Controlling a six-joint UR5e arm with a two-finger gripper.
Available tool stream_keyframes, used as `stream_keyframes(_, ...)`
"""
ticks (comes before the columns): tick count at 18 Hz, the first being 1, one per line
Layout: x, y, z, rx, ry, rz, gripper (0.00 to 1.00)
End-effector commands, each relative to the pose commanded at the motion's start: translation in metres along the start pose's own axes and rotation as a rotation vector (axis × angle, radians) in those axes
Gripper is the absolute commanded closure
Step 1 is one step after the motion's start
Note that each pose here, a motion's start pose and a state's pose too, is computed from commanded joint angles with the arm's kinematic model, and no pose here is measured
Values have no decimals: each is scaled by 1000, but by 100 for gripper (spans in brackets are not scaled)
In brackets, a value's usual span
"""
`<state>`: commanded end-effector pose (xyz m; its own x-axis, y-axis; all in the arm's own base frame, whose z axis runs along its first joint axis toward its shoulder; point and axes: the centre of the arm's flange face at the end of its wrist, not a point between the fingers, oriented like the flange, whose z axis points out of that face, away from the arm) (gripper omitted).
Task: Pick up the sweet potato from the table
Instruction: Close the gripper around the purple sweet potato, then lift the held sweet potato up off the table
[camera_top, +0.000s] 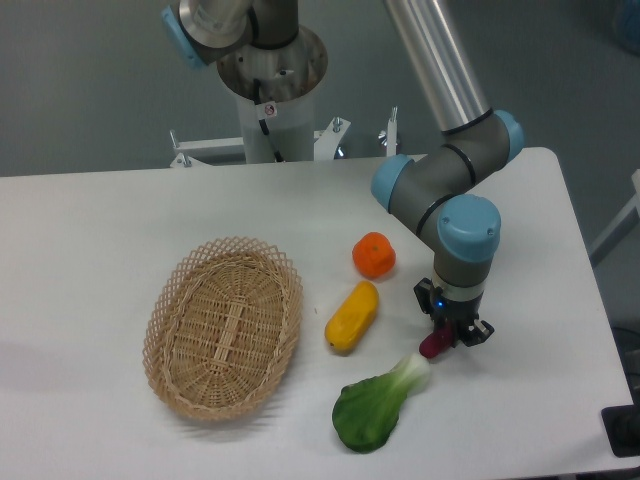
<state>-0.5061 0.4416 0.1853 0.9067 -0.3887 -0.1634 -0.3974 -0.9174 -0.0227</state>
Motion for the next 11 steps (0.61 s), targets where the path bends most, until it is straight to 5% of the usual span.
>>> stream_keyframes(4, -7, 0, -14, 4, -26, 3, 79)
stream_keyframes(11, -8, 0, -121, 68, -161, -38, 78)
